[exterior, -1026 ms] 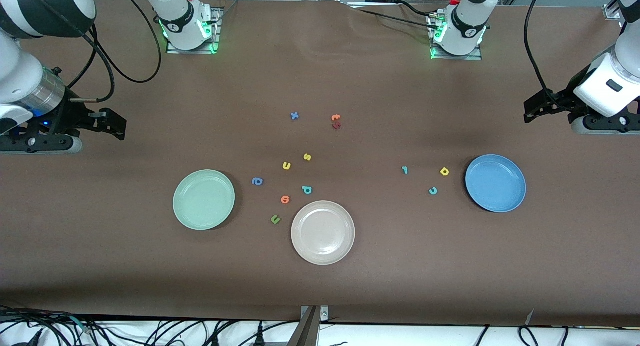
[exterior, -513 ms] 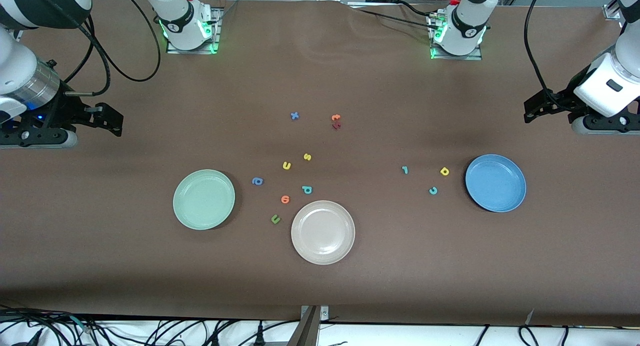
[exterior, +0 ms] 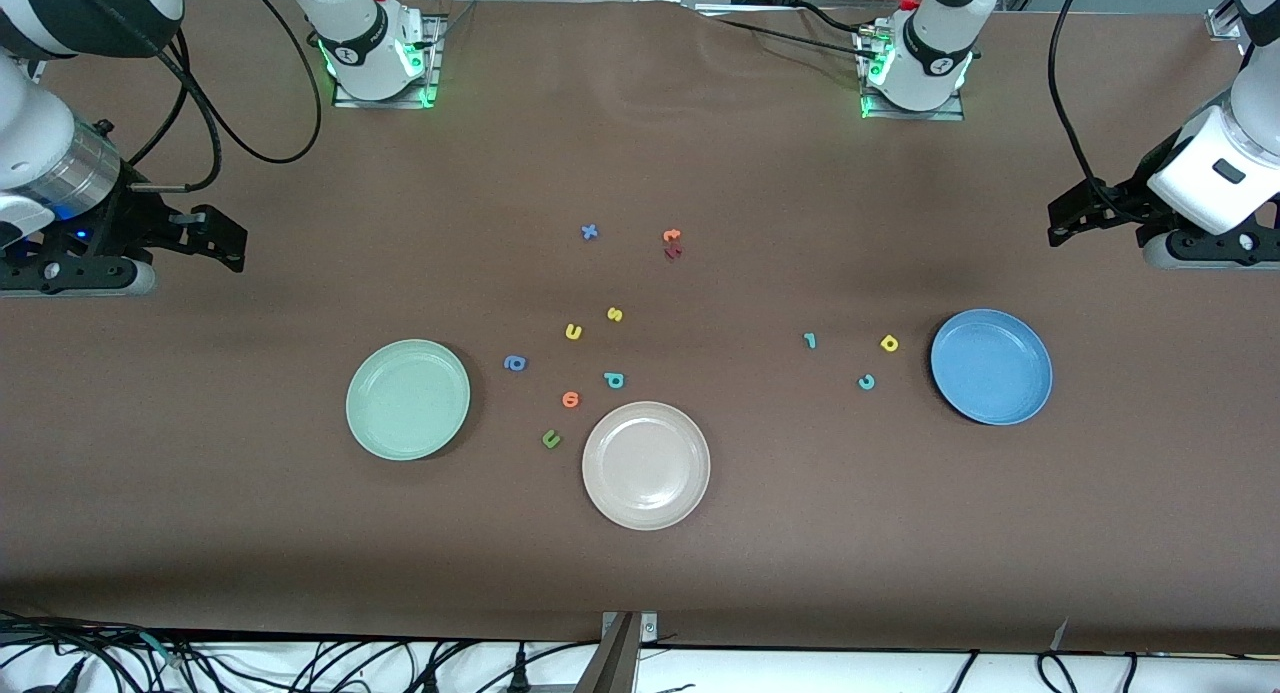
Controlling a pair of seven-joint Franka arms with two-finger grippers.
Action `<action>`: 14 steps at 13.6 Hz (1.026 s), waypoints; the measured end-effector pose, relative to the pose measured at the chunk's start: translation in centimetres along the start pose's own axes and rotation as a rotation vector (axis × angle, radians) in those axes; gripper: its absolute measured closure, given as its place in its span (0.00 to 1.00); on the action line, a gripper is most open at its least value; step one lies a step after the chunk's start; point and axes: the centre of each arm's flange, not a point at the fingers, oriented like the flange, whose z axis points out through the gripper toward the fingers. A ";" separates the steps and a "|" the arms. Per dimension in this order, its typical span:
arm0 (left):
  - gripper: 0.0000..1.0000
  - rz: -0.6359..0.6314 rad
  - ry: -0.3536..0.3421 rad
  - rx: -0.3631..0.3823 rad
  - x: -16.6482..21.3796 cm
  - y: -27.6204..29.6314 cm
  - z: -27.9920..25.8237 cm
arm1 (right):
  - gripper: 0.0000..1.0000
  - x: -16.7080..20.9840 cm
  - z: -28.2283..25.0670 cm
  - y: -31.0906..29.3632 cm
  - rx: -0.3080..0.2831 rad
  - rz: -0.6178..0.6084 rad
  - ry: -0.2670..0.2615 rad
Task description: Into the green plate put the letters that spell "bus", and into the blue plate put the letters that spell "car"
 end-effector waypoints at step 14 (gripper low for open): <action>0.00 0.000 0.000 0.000 0.0 0.0 0.0 | 0.00 -0.9 -0.1 -0.1 -0.004 -0.027 -0.046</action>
